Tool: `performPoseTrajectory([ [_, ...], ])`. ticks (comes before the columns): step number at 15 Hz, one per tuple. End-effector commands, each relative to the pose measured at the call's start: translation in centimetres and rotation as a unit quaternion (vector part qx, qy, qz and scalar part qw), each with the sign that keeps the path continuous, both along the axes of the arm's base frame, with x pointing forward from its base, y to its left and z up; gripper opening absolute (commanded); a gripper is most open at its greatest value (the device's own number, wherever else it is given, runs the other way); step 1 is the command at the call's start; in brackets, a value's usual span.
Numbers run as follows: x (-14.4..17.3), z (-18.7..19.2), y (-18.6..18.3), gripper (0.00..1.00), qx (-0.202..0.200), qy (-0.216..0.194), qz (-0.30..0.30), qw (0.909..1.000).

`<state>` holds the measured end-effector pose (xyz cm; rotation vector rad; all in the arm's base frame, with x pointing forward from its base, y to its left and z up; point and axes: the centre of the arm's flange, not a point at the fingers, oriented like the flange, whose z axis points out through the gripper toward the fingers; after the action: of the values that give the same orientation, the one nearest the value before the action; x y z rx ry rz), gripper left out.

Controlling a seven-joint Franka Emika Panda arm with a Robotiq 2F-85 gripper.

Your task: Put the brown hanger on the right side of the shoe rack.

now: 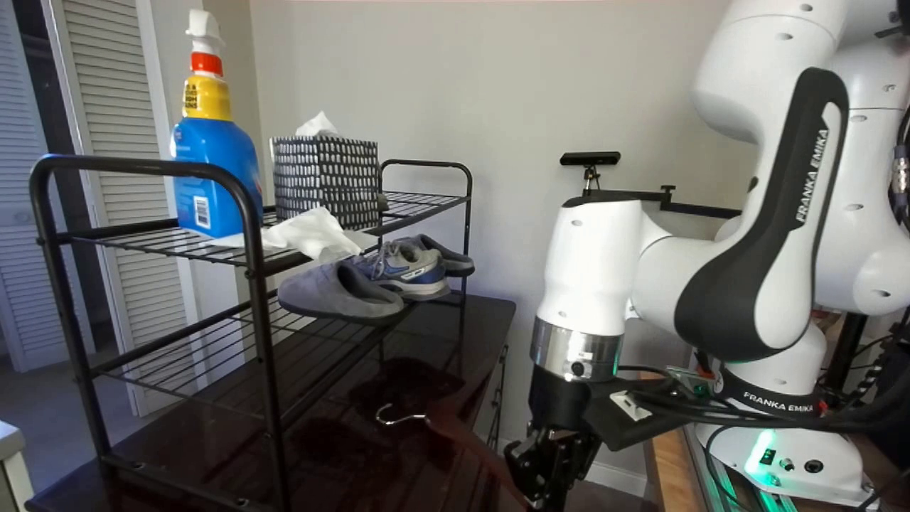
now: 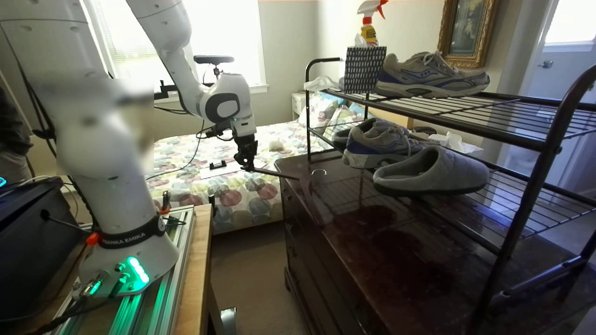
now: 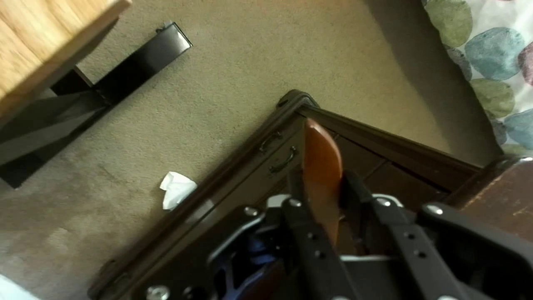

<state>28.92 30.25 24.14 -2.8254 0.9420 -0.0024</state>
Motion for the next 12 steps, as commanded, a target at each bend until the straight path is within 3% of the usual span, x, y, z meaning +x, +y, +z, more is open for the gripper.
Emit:
performPoseTrajectory([
  [1,-6.2,2.7,0.3,0.07,-0.018,-0.025,-0.076,0.9966],
  [5,-7.7,6.2,1.7,0.07,-0.043,-0.068,-0.12,0.9895],
  [9,-11.3,8.8,3.0,0.07,-0.077,-0.055,-0.144,0.9851],
  [12,-13.8,10.4,3.4,0.07,-0.099,-0.069,-0.137,0.9833],
])
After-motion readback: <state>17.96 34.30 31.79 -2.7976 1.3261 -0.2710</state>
